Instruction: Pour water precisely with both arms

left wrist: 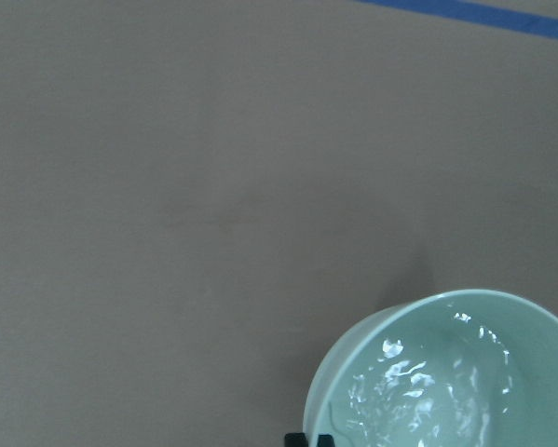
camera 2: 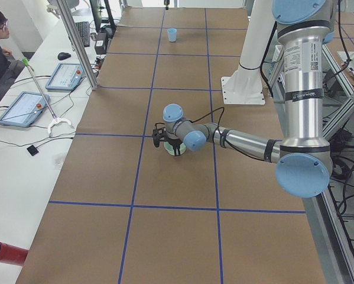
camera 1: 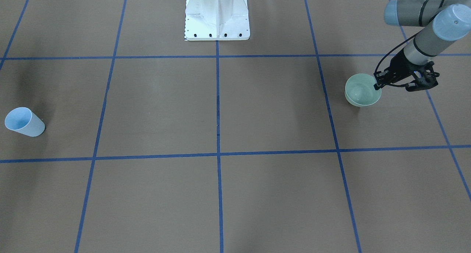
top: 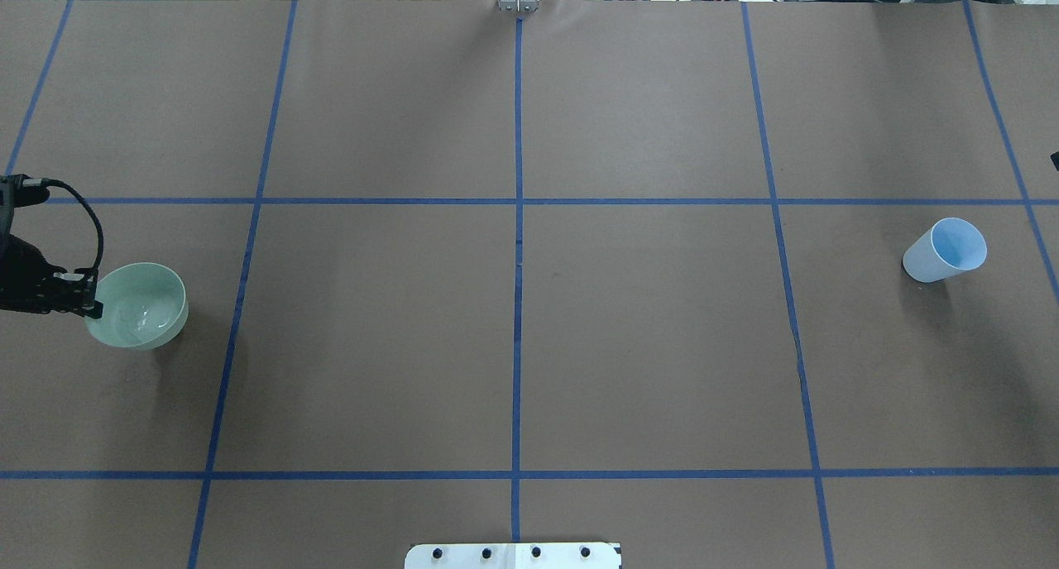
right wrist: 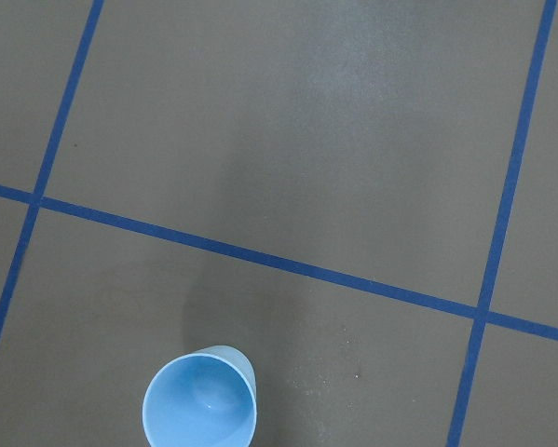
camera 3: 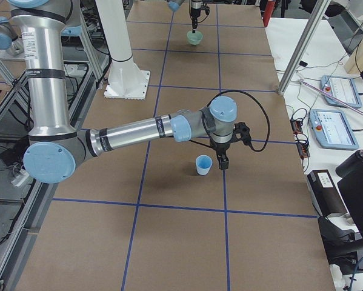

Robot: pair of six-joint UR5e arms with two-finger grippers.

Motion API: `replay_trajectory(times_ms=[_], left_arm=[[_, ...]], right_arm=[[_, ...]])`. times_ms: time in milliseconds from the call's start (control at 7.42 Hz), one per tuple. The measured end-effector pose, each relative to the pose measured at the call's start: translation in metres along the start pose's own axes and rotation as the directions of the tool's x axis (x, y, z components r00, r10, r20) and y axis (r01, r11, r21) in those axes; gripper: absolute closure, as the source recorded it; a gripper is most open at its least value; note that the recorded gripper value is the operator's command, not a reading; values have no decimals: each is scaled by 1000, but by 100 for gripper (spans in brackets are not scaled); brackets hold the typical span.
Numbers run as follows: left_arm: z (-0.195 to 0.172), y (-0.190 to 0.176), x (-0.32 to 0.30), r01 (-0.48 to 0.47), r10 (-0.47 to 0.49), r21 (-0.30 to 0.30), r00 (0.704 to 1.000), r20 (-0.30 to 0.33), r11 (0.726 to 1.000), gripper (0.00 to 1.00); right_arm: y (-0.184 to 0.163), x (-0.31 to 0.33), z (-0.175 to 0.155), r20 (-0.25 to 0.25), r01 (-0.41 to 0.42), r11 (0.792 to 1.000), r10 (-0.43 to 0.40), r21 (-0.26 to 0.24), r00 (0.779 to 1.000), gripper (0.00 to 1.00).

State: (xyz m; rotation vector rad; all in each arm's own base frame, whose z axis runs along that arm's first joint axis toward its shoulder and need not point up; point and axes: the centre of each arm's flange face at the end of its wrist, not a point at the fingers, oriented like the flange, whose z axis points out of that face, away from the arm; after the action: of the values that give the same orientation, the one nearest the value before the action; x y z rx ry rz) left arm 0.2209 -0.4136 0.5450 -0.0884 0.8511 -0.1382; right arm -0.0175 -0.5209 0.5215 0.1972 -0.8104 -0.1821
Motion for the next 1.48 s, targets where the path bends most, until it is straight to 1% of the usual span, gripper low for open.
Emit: replay_trajectory(times_ms=[135, 404, 808, 1077, 1212, 1347, 1481], left_arm=[[1, 2, -7, 5, -5, -1, 1000, 5, 1000, 0], [-3, 0, -18, 4, -4, 11, 1000, 8, 1000, 0], [-35, -18, -63, -73, 72, 66, 997, 29, 995, 0], [-70, -43, -97, -170, 163, 74, 982, 91, 983, 0], [-95, -58, -117, -219, 209, 74, 970, 124, 973, 0], [-118, -67, -141, -262, 250, 73, 957, 147, 962, 0], [-135, -71, -165, -289, 275, 76, 949, 157, 954, 0]], right_arm=[[1, 1, 0, -1, -3, 1000, 3, -1, 1000, 1], [4, 5, 1, -4, -11, 1000, 11, -4, 1000, 1], [14, 16, 0, -3, -27, 1000, 27, -5, 1000, 1], [24, 27, -1, -12, -43, 999, 43, -5, 999, 1], [29, 34, -3, -18, -56, 998, 56, -4, 998, 1], [34, 40, -4, -22, -69, 998, 69, -3, 997, 1], [39, 46, -4, -25, -85, 996, 85, -7, 996, 1]])
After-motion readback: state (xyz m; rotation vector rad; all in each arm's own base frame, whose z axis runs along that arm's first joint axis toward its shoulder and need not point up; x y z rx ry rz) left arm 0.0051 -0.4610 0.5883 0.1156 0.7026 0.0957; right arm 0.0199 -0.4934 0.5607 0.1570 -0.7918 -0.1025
